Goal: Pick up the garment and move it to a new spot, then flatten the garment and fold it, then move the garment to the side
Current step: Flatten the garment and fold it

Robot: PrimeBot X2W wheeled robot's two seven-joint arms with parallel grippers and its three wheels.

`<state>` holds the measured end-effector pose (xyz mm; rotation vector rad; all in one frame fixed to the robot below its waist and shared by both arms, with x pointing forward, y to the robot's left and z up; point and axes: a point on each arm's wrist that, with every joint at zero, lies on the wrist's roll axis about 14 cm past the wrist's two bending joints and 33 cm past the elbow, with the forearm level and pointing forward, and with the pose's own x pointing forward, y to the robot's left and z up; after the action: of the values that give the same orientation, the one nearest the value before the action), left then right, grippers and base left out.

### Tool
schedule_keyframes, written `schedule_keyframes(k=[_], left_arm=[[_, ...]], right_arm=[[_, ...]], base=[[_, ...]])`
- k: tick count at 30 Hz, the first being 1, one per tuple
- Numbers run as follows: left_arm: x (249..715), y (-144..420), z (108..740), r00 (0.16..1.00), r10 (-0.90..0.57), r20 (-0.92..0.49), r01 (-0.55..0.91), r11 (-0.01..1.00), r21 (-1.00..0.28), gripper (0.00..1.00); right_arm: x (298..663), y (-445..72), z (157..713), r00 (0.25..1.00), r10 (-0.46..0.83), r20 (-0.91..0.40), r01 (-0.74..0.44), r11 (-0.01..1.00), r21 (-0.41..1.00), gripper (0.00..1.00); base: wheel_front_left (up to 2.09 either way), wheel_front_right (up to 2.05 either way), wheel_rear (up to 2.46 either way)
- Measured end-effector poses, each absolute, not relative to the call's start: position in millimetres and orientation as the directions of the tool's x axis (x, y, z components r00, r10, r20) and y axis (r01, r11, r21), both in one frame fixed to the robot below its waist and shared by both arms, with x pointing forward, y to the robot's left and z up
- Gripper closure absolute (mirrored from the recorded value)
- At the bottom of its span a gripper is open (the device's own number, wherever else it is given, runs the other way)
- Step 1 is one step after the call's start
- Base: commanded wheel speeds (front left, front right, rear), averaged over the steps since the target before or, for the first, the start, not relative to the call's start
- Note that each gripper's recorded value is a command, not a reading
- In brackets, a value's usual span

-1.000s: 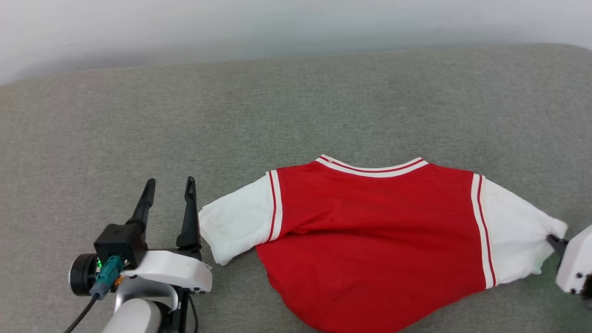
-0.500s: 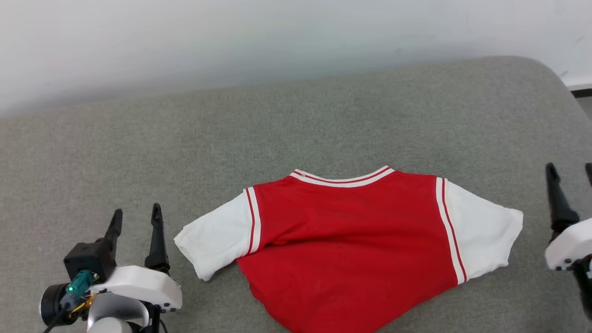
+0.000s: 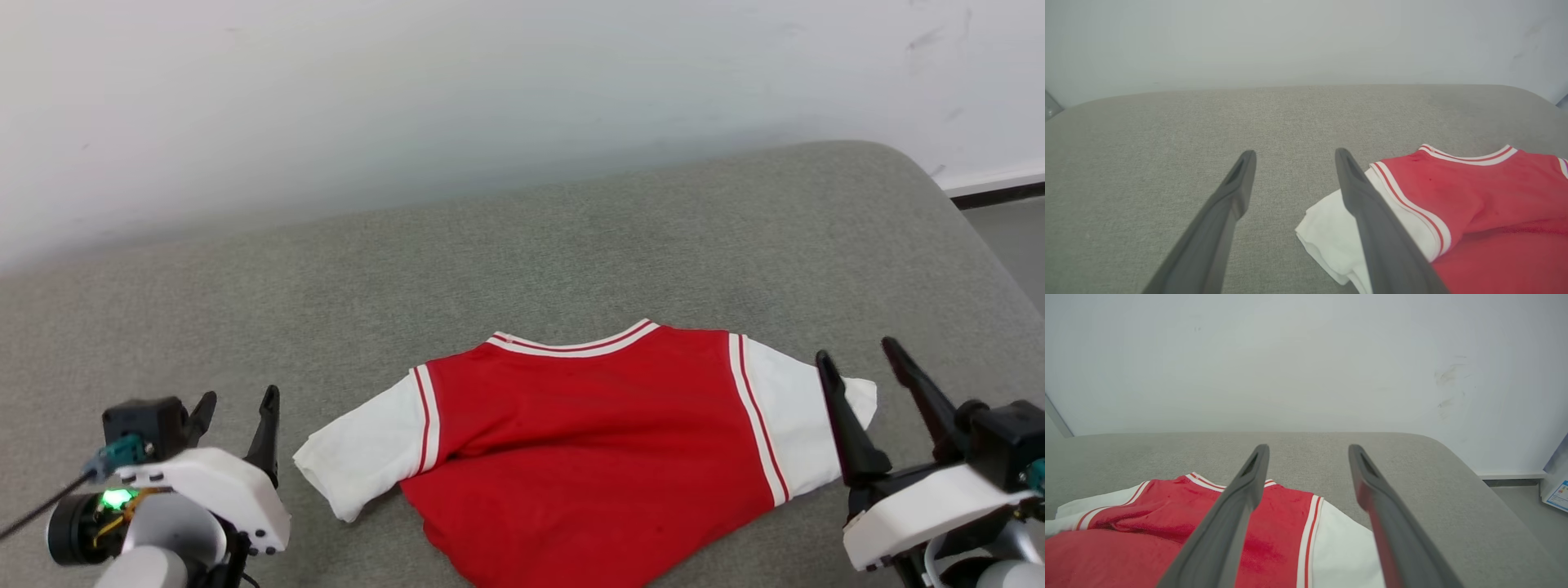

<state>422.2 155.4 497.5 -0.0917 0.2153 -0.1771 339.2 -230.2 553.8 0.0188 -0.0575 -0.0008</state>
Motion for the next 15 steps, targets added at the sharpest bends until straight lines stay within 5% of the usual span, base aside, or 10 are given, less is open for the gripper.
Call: schedule_keyframes(k=[7, 15], left_arm=[[434.6, 138.0, 482.6, 0.851, -0.303, -0.430, 0.306, 0.950, -0.064, 0.00], [435.0, 130.3, 428.3, 0.574, -0.309, -0.758, 0.429, 0.902, -0.043, 0.00]], right_arm=[[333.4, -224.5, 549.1, 0.999, -0.001, 0.036, 0.000, 0.999, 0.039, 0.00], [342.3, -227.9, 537.5, 1.000, -0.018, 0.001, 0.018, 0.999, 0.049, 0.00]], base=[[0.00, 0.00, 0.00], [0.00, 0.00, 0.00]])
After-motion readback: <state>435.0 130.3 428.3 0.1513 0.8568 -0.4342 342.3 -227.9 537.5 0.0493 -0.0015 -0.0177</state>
